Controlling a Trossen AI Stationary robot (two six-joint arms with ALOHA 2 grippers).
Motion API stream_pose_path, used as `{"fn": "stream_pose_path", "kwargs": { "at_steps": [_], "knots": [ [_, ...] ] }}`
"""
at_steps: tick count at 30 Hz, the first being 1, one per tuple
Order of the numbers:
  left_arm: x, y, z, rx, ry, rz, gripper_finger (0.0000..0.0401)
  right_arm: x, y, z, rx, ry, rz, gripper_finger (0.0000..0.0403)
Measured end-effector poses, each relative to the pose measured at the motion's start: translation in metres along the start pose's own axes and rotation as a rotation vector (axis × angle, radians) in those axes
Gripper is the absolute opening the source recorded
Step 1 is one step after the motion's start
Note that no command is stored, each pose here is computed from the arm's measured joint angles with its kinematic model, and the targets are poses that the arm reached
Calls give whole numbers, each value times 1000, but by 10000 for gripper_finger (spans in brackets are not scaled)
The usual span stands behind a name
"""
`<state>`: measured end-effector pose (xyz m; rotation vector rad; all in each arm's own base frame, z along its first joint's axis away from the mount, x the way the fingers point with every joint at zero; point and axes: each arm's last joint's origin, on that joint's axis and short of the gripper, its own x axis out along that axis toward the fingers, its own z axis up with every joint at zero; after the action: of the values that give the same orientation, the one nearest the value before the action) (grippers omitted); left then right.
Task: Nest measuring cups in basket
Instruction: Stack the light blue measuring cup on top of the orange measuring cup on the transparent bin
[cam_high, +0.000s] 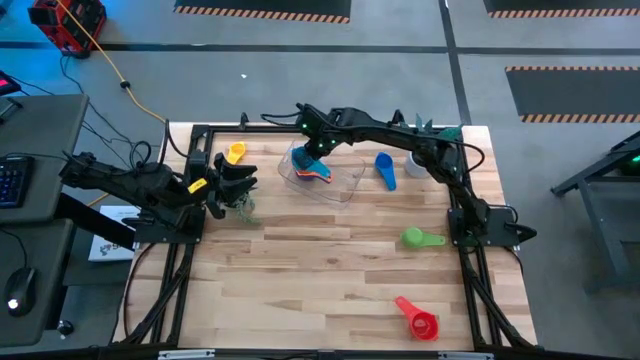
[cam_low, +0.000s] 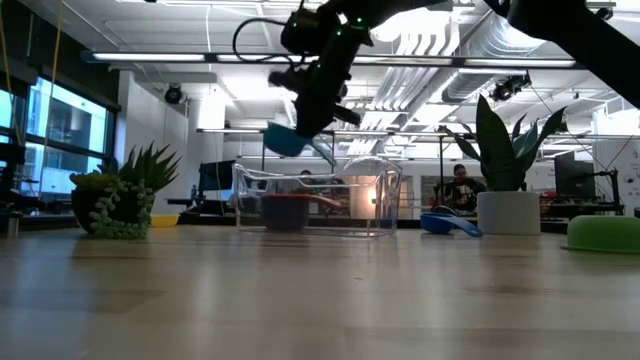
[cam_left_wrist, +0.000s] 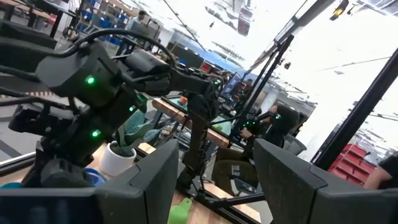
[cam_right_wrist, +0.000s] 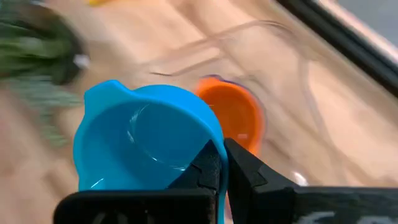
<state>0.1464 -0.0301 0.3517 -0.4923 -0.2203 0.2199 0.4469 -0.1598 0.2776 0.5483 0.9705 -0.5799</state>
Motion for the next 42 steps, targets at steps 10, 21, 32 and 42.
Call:
{"fn": "stream_pose_path", "kwargs": {
  "at_steps": [10,21,32,42],
  "knots": [
    [0,0,1,-6,-8,-4,200,38,-6,-6,28,39,-127,0],
    [0,-1,2,-12,-20,-3,200,47,-7,-7,54,45,-137,0],
    [0,-1,3,-16,-26,-4,200,65,-7,-9,77,64,-119,0],
    [0,-2,4,-26,-40,-10,200,66,-5,-6,81,38,-77,1]
  ]
}}
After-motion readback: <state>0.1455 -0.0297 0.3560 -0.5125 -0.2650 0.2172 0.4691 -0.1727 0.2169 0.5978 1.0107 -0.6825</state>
